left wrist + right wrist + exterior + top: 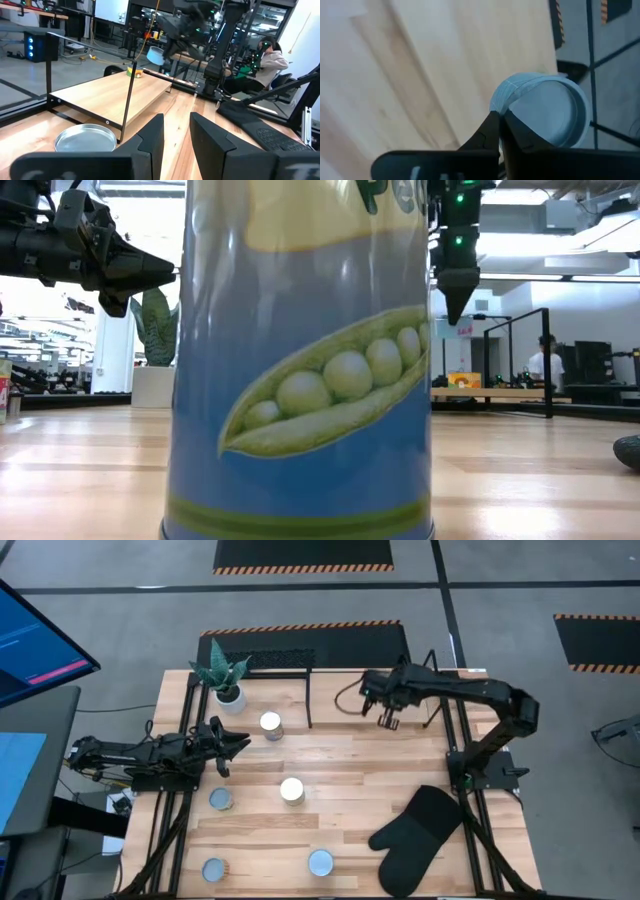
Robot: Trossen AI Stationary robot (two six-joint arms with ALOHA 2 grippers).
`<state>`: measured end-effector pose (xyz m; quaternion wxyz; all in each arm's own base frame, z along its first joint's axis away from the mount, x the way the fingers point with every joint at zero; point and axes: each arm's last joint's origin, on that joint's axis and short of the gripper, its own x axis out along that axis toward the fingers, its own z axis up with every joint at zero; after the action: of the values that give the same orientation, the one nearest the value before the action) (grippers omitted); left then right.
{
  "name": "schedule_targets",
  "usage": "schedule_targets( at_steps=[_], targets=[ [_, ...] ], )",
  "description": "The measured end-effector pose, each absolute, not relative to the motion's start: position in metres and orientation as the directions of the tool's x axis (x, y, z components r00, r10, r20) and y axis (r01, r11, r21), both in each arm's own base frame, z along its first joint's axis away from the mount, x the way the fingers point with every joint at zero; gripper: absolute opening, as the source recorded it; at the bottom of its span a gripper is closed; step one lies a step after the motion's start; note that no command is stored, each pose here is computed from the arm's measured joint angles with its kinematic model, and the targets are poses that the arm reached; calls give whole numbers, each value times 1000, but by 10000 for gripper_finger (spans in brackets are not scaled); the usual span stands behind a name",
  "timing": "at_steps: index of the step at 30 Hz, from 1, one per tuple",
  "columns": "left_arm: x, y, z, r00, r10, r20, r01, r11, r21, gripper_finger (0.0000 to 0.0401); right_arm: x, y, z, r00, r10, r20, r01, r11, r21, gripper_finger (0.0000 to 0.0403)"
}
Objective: Pick and place cans onto a shelf
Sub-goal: Put the canned salmon on the shelf
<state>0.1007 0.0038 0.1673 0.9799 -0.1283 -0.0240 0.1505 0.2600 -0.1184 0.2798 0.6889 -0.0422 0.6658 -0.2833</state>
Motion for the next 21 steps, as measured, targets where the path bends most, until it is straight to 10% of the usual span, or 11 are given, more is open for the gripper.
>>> schedule_targets(
  at_steps=[21],
  targets=[
    [101,4,167,954,301,8,-286,916,-282,82,229,-165,242,-108,-218,-970,504,829,-242,33]
  ],
)
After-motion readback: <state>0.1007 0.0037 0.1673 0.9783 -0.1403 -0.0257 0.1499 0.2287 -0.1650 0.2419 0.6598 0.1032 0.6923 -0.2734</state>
